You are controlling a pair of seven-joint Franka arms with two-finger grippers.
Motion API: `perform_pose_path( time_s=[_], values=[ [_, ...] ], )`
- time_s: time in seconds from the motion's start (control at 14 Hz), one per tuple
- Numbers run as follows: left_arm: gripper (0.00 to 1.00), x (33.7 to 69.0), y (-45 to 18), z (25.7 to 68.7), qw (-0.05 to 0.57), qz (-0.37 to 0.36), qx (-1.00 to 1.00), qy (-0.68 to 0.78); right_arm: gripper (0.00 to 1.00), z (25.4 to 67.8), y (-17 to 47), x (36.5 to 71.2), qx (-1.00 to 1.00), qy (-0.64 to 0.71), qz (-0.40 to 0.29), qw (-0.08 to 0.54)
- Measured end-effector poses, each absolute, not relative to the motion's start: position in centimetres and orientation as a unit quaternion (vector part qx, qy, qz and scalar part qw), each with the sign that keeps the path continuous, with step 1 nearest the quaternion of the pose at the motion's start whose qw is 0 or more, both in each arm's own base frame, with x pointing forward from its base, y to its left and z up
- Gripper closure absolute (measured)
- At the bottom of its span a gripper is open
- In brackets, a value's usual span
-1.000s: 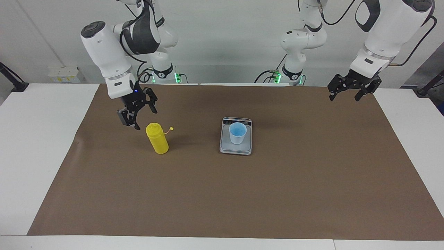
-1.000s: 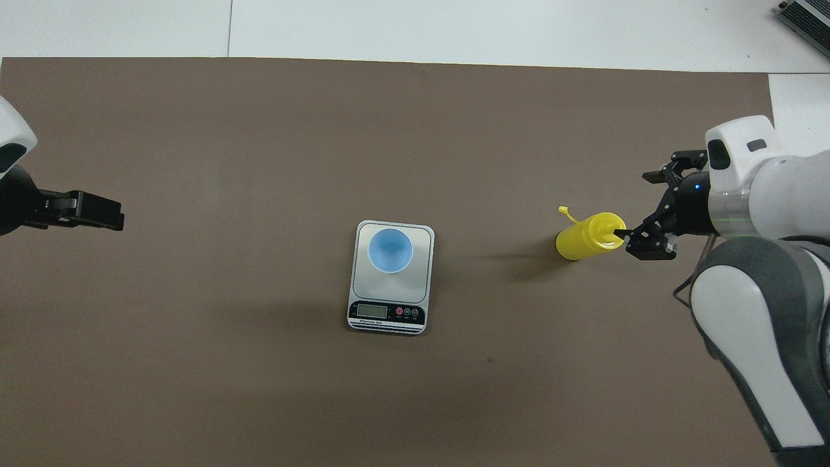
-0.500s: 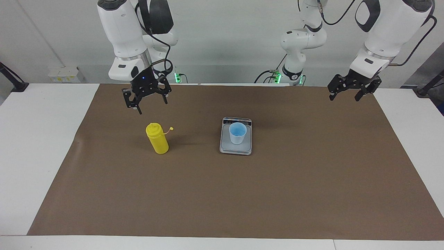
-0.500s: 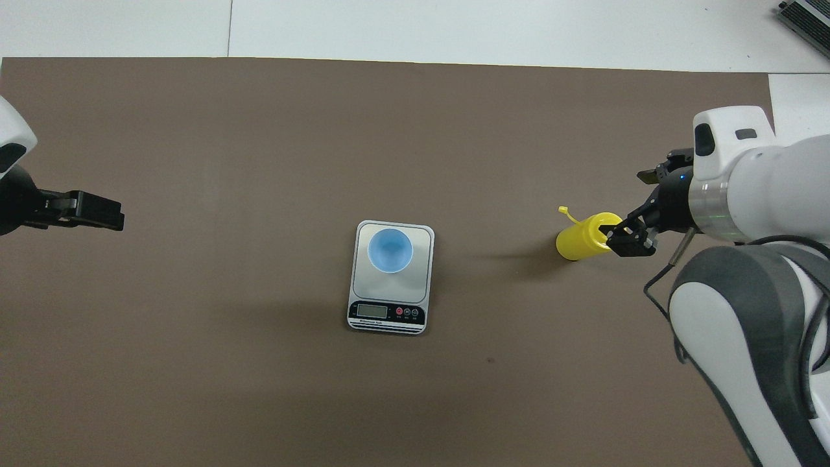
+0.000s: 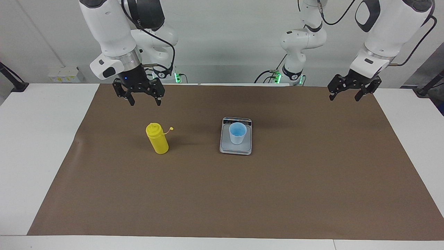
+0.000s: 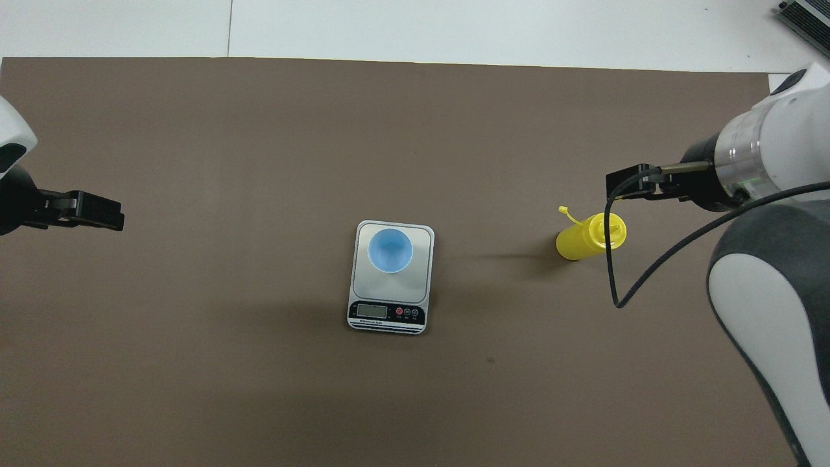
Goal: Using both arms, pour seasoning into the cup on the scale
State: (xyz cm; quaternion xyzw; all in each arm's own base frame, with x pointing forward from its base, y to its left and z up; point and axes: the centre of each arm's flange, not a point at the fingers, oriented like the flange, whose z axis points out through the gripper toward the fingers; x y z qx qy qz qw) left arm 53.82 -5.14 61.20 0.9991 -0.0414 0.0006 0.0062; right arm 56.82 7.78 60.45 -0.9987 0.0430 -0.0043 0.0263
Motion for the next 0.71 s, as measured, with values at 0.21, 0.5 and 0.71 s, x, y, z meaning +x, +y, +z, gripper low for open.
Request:
perform_pose_path(
  time_s=[0.21, 0.5, 0.71],
  values=[
    [0.00, 53.8, -5.1, 61.2, 0.006, 0.001, 0.999, -0.041, 0.00, 59.9, 7.3, 56.1, -0.998, 0.047, 0.025, 0.021],
    [0.00, 53.8, -5.1, 61.2, 0.006, 0.001, 0.999, -0.041, 0.00, 59.6, 7.6, 55.6, -0.998, 0.052, 0.033, 0.018],
    [0.00, 53.8, -5.1, 61.2, 0.006, 0.001, 0.999, -0.041, 0.00, 59.3, 6.8, 55.3, -0.998, 0.059, 0.033, 0.017]
  ],
)
